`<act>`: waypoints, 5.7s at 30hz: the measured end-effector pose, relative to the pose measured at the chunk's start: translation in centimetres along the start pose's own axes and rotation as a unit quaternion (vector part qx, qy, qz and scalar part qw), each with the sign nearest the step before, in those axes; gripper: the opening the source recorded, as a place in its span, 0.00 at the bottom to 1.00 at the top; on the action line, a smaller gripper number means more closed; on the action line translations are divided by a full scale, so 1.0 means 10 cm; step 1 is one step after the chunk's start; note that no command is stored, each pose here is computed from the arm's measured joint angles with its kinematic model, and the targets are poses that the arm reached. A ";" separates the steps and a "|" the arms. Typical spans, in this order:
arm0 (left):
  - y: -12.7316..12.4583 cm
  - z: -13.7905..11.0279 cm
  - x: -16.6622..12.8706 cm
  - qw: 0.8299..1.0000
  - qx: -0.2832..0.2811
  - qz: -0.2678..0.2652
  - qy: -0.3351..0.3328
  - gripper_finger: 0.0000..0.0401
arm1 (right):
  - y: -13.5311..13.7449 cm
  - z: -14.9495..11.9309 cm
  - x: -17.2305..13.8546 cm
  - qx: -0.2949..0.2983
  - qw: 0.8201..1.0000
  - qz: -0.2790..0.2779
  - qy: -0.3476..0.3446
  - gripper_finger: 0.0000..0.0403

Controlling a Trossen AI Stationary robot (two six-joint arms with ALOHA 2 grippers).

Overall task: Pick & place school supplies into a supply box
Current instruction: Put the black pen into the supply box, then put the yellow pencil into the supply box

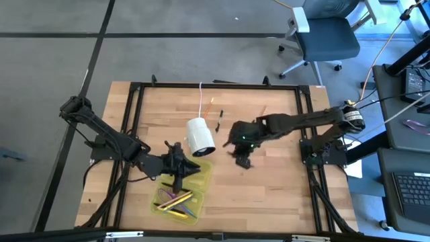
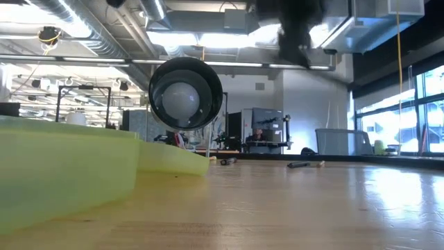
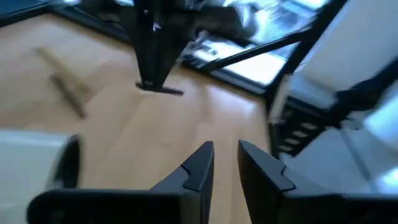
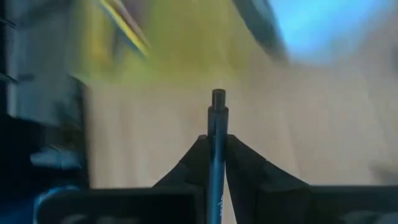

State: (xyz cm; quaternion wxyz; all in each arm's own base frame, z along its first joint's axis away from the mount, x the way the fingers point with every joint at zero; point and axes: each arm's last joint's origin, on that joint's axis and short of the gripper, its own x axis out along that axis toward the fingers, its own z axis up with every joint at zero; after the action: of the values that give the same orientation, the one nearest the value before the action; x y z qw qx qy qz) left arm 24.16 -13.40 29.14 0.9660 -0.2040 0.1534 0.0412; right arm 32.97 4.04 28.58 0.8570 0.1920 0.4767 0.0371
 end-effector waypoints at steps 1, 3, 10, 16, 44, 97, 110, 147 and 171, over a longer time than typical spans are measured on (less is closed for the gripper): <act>0.01 -0.03 0.01 1.000 0.004 -0.012 -0.010 0.18 | 0.16 0.09 -0.09 -0.021 0.999 0.011 -0.033 0.09; 0.03 -0.10 0.03 0.999 0.014 -0.036 -0.034 0.20 | 0.46 0.23 -0.28 -0.063 0.992 0.028 -0.106 0.10; 0.10 -0.24 0.08 0.982 0.092 -0.087 -0.137 0.25 | 1.25 0.46 -0.78 -0.178 0.909 0.064 -0.372 0.10; 0.11 -0.28 0.22 0.977 0.103 -0.130 -0.137 0.24 | 1.40 0.48 -0.79 -0.188 0.868 0.049 -0.457 0.10; 0.08 -0.18 0.23 0.960 0.079 -0.199 -0.181 0.20 | 1.40 0.49 -0.19 -0.187 0.897 0.031 -0.399 0.10; 0.01 -0.94 0.28 0.871 -0.029 -0.018 0.490 0.06 | 0.57 -0.05 -0.49 0.032 0.963 -0.248 -0.096 0.50; 0.12 -1.28 0.51 0.827 -0.069 0.034 0.558 0.08 | 0.38 0.01 -0.51 0.066 0.955 -0.275 -0.089 0.50; 0.03 -0.46 0.04 0.935 -0.096 0.019 0.341 0.17 | -1.45 -0.47 -0.09 0.306 0.868 -0.386 0.061 0.50; 0.03 -0.45 0.04 0.938 -0.081 0.016 0.336 0.17 | -1.75 -0.95 0.36 0.406 0.846 -0.345 -0.009 0.50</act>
State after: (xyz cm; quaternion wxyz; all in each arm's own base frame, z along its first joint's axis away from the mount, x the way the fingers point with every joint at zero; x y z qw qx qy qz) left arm 23.19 -14.95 24.98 0.8377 -0.2814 0.4681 -0.0021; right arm 24.95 -8.47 14.84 0.6643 0.3465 0.4767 -0.4598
